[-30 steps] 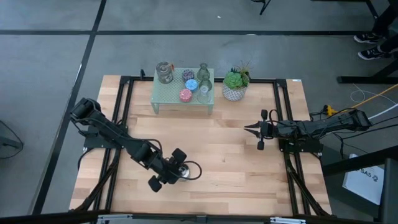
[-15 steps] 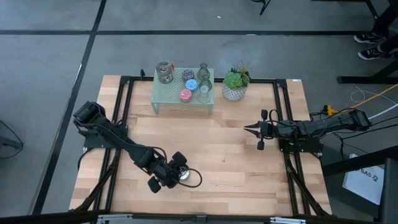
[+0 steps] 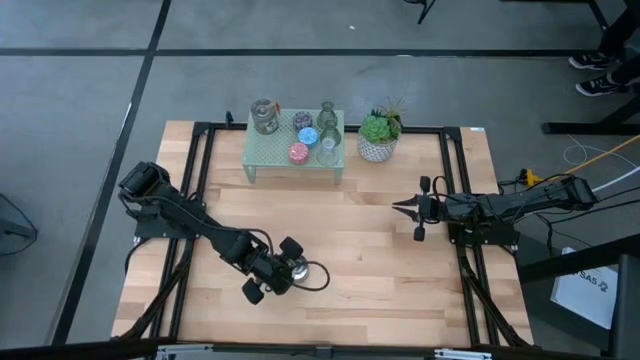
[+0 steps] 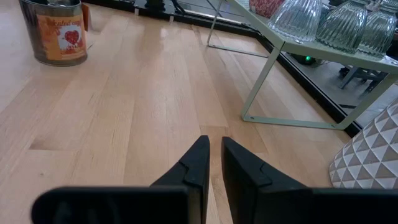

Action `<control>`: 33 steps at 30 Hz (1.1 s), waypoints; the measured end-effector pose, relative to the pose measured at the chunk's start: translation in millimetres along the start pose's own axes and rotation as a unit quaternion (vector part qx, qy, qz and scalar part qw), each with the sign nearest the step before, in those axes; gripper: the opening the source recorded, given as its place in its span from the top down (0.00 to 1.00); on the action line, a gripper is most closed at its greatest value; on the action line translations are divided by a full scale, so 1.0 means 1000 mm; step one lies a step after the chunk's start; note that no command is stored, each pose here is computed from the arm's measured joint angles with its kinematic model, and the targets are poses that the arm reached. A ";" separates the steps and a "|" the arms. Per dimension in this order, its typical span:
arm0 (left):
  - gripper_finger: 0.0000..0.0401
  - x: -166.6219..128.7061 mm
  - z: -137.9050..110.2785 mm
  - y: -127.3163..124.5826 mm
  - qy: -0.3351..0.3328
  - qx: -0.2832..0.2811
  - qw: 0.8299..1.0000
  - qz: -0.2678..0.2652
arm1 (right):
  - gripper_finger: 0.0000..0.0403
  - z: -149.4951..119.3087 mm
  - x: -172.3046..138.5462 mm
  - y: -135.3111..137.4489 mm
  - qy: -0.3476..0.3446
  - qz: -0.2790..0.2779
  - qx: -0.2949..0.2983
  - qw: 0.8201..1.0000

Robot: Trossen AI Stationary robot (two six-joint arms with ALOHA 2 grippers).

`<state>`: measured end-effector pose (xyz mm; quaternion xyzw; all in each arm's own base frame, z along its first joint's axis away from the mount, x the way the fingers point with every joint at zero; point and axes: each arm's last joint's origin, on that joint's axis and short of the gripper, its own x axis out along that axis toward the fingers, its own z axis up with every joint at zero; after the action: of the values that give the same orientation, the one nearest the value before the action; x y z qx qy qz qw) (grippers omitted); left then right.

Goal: Pick & Place candle stick holders
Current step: Put the orange and silver candle can on the shelf

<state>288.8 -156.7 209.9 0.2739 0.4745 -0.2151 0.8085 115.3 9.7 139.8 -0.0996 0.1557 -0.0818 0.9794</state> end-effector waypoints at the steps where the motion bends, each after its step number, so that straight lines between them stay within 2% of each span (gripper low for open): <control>1: 0.98 0.000 0.000 0.001 0.001 -0.003 1.000 0.001 | 0.89 0.000 0.000 0.000 0.000 0.000 0.000 1.000; 13: 0.99 0.003 -0.009 0.021 0.017 -0.045 0.999 0.000 | 0.89 0.000 0.000 0.000 0.000 0.000 0.000 1.000; 19: 0.99 0.004 -0.014 0.033 0.011 -0.045 0.998 -0.035 | 0.89 0.000 0.000 0.000 0.000 0.000 0.000 1.000; 33: 0.99 0.011 -0.031 0.058 0.016 -0.078 0.996 -0.040 | 0.89 0.000 0.000 0.000 0.000 0.000 0.000 1.000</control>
<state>308.6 -93.8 201.7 0.1946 0.5131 -0.2050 0.8105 115.3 9.6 139.8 -0.0996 0.1557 -0.0819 0.9794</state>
